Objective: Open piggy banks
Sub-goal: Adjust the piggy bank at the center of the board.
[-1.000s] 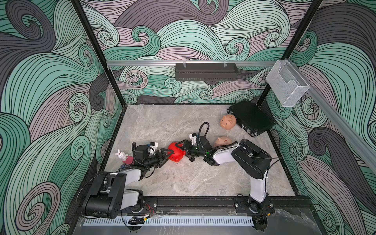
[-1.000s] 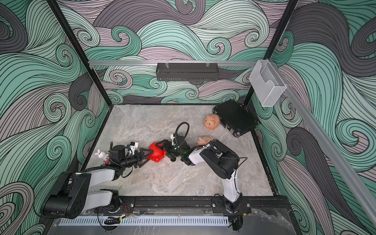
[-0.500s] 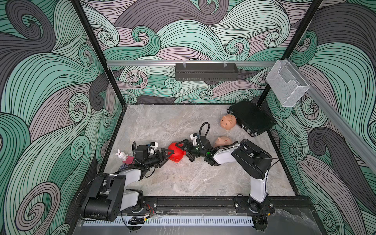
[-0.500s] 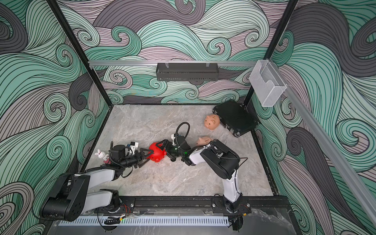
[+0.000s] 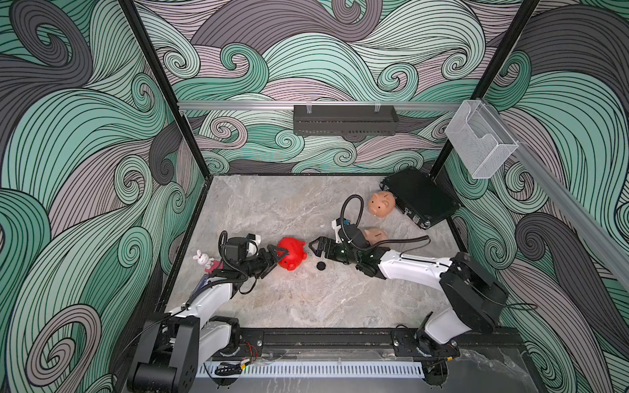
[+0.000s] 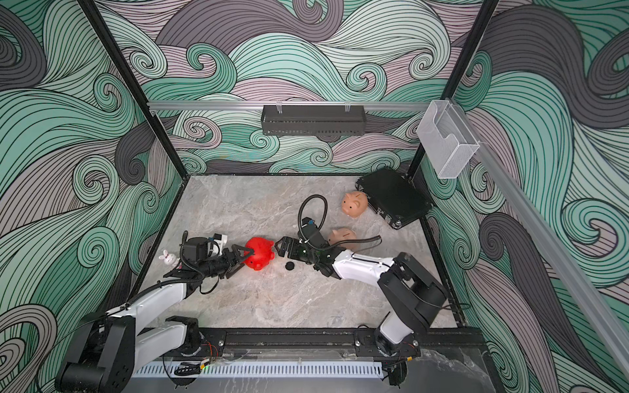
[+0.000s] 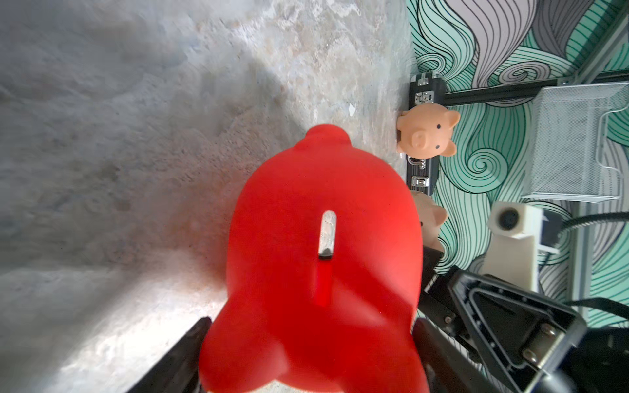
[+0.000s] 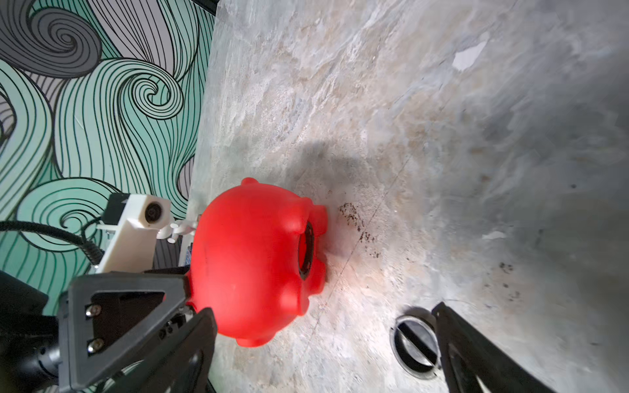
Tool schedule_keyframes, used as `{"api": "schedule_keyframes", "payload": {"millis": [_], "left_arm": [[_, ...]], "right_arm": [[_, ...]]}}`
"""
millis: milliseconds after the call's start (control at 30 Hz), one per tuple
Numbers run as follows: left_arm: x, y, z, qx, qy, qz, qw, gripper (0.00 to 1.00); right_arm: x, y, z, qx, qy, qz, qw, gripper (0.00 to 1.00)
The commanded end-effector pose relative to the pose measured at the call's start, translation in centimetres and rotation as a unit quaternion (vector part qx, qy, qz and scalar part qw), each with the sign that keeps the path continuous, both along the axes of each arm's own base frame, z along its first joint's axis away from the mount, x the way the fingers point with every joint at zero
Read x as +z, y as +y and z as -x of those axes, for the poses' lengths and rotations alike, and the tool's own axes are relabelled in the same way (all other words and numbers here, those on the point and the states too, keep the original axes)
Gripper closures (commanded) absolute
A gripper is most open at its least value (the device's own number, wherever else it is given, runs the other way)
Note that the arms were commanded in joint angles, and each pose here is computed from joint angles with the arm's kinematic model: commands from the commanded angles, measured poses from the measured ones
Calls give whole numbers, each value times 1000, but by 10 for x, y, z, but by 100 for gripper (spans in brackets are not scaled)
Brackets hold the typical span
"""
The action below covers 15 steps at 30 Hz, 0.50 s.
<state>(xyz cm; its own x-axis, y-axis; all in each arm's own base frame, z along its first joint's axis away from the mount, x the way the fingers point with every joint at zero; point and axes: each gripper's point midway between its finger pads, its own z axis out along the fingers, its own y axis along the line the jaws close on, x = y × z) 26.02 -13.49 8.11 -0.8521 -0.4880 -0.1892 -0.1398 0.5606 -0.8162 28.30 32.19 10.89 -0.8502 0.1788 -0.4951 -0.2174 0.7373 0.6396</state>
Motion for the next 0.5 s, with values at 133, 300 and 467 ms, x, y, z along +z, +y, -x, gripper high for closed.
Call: {"api": "schedule_keyframes", "payload": {"millis": [133, 300, 467], "left_arm": [[-3, 3, 4, -28, 42, -77, 996, 38], [7, 5, 1, -47, 51, -150, 986, 39], [15, 6, -1, -71, 59, -251, 963, 40]], "right_arm": [[14, -38, 5, 16, -65, 107, 992, 1], [23, -56, 11, 12, -80, 137, 987, 1], [31, -69, 16, 3, -95, 142, 985, 1]]}}
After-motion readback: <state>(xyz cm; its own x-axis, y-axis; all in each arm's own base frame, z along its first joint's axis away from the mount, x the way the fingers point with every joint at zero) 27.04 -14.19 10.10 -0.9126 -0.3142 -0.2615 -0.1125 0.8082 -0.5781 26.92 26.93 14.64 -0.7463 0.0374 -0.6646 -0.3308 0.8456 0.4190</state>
